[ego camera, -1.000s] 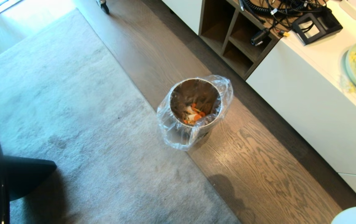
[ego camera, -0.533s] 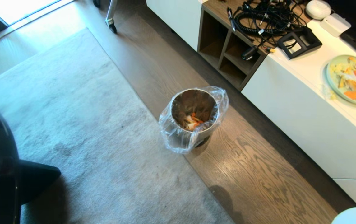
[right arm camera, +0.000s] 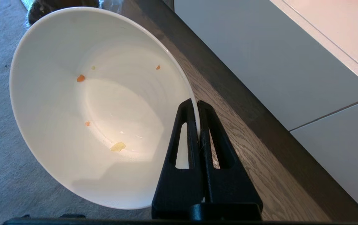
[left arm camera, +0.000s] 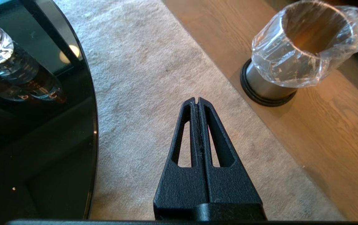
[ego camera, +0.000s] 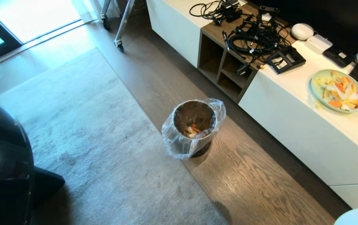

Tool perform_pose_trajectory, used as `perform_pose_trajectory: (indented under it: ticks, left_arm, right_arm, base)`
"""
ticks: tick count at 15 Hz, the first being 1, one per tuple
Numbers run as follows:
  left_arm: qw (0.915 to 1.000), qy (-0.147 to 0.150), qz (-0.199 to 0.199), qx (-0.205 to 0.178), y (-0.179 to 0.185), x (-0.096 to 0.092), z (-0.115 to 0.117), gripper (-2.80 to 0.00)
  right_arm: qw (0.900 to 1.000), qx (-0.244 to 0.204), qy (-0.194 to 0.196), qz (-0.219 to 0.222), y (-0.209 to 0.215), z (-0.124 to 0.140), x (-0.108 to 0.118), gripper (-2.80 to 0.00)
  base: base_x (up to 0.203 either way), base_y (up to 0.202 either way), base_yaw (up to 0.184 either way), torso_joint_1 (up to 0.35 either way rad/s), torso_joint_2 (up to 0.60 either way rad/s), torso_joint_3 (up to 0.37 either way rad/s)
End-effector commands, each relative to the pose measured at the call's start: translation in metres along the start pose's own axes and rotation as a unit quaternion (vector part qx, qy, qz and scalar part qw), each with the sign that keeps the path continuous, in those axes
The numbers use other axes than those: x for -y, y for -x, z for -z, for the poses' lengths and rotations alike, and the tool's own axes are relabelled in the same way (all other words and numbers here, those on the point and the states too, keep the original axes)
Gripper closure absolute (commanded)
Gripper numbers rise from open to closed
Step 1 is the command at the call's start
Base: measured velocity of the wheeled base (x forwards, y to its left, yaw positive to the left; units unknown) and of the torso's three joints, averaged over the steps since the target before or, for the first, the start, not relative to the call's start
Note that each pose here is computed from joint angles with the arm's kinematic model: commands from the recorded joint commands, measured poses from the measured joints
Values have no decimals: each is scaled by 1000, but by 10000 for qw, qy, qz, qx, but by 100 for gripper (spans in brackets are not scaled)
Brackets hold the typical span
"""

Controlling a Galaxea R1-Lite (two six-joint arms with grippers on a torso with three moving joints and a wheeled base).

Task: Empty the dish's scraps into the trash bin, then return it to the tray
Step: Put the bowl back to the table

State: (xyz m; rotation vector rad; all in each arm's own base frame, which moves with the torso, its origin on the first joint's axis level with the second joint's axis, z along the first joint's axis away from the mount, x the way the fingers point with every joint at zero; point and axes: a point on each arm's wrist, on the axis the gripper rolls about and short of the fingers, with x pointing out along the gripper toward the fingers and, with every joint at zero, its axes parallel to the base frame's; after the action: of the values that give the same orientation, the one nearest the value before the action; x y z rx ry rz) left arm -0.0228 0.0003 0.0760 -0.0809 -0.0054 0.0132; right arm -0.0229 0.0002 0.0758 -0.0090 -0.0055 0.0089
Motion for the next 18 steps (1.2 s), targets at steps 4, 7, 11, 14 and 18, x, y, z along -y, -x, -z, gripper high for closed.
perform_pose_trajectory:
  ticks: [4, 7, 11, 14, 18]
  left_arm:
    - [10000, 2, -1, 6, 0, 0, 0, 0]
    - [10000, 10, -1, 6, 0, 0, 0, 0]
    - [10000, 10, -1, 6, 0, 0, 0, 0]
    - [10000, 10, -1, 6, 0, 0, 0, 0]
    - [10000, 10, -1, 6, 0, 0, 0, 0]
  right_arm:
    - [10000, -4, 1, -1, 0, 0, 0, 0]
    - [10000, -4, 1, -1, 0, 0, 0, 0]
    - [10000, -4, 1, -1, 0, 0, 0, 0]
    - [10000, -4, 1, -1, 0, 0, 0, 0]
    - [10000, -4, 1, -1, 0, 0, 0, 0]
  base:
    - [0, 0, 0, 3, 1, 206]
    - [0, 0, 0, 5, 3, 198]
    - [0, 0, 0, 3, 4, 208]
    - [0, 0, 0, 1, 1, 198]
    - [0, 0, 0, 2, 2, 202]
